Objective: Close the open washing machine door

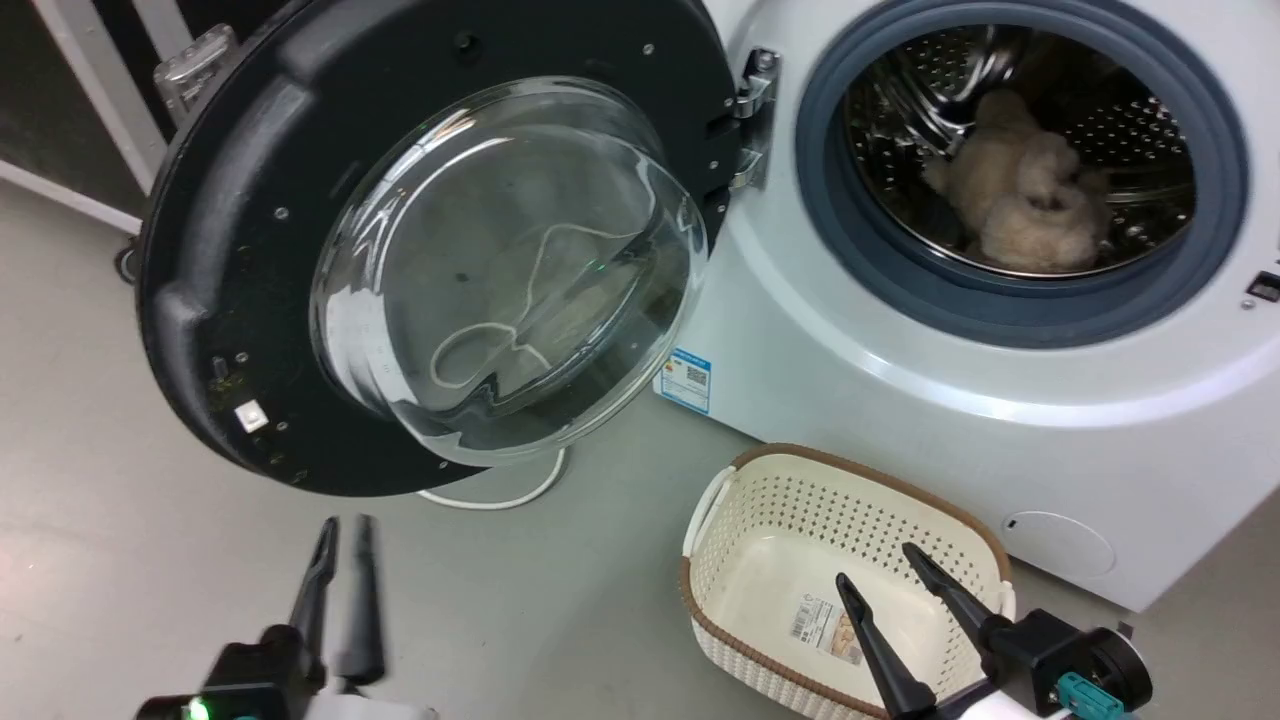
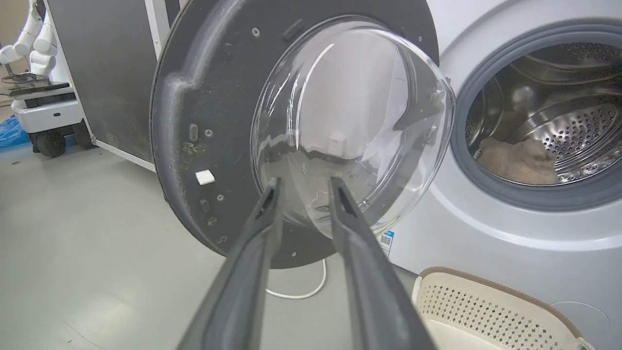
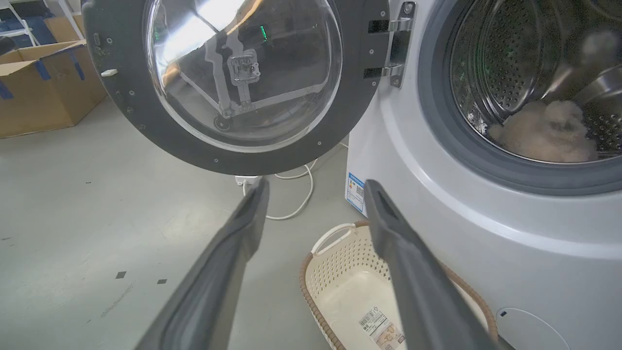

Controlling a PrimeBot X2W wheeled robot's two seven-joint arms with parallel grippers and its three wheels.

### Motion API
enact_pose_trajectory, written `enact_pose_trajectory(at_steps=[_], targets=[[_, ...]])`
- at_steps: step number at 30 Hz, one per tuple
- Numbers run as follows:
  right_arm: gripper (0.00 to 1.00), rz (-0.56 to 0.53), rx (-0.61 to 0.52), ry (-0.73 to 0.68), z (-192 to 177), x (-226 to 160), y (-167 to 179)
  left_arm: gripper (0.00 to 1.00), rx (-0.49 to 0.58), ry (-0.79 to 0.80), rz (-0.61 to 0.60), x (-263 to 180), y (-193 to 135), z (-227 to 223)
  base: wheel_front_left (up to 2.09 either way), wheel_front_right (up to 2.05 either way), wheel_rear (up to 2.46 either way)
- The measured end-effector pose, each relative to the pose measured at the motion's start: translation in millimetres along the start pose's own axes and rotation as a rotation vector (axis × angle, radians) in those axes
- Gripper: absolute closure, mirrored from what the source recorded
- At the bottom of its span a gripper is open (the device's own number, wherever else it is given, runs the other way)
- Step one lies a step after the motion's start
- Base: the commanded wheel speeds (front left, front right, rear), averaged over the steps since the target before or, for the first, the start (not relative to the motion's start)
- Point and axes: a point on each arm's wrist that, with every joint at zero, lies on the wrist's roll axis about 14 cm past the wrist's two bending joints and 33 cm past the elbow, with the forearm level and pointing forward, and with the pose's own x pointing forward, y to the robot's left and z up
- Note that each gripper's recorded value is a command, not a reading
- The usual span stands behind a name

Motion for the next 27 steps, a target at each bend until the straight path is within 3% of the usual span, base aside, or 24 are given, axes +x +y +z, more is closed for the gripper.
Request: enact_pose_trajectory(at_steps=[8,16,22,27], targets=[[0.0,0.009,0.007,0.024,-13.6,2.4,-5.7,1.0,-0.056,-0.139,0.089,11.8,25.6,43.1,0.0,0.0,0.0],[0.0,-0.01,0.007,0.052,-30.2,0.1,-20.9,1.0,-0.119,-0.358,0.19,54.3,84.0,103.7,0.0,0.0,0.0],[0.0,-0.055,0.025,0.073,-42.9,-7.6,-42.7,1.0,-0.244,-0.334,0.289,100.2,134.2,113.2,0.0,0.0,0.0],[0.0,-0.083,0.044,0.094,-54.0,-13.8,-55.2,1.0,-0.4,-0.194,0.357,133.6,166.4,95.4,0.0,0.0,0.0]])
